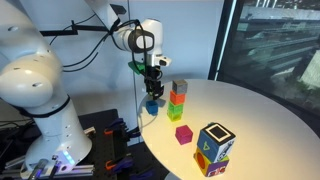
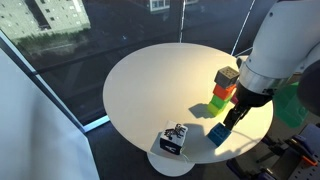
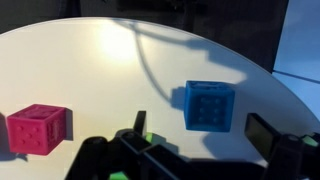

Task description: Pick up the blue block and put it on the pink block

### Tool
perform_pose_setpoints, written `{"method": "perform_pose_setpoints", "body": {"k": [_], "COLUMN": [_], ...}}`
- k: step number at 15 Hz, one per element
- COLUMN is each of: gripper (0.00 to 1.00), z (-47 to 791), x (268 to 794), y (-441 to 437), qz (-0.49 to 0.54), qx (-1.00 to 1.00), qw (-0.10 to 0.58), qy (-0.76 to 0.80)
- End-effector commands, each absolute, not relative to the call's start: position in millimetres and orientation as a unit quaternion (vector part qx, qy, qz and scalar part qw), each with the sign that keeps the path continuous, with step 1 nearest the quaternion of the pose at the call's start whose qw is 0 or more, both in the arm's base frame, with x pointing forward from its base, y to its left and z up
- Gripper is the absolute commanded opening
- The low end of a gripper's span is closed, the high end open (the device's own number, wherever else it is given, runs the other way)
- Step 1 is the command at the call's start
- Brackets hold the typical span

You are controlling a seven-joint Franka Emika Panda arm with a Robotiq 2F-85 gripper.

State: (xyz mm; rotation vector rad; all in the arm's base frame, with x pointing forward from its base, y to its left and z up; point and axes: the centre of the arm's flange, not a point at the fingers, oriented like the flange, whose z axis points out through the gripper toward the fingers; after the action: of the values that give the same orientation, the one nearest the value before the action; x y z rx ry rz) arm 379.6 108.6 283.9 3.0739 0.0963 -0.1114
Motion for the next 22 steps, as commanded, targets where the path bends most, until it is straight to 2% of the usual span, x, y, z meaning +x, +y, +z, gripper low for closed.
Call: {"method": "perform_pose_setpoints", "body": {"k": [1,22], "gripper": [1.0,1.0], "z": [269.1,212.3], "x": [374.8,370.2], "y": [103.7,128.5], "qz": [-0.017,0.003], "qx": [0.999,0.995], "qw": [0.033,0.038], "qy": [0.036,0.089]}}
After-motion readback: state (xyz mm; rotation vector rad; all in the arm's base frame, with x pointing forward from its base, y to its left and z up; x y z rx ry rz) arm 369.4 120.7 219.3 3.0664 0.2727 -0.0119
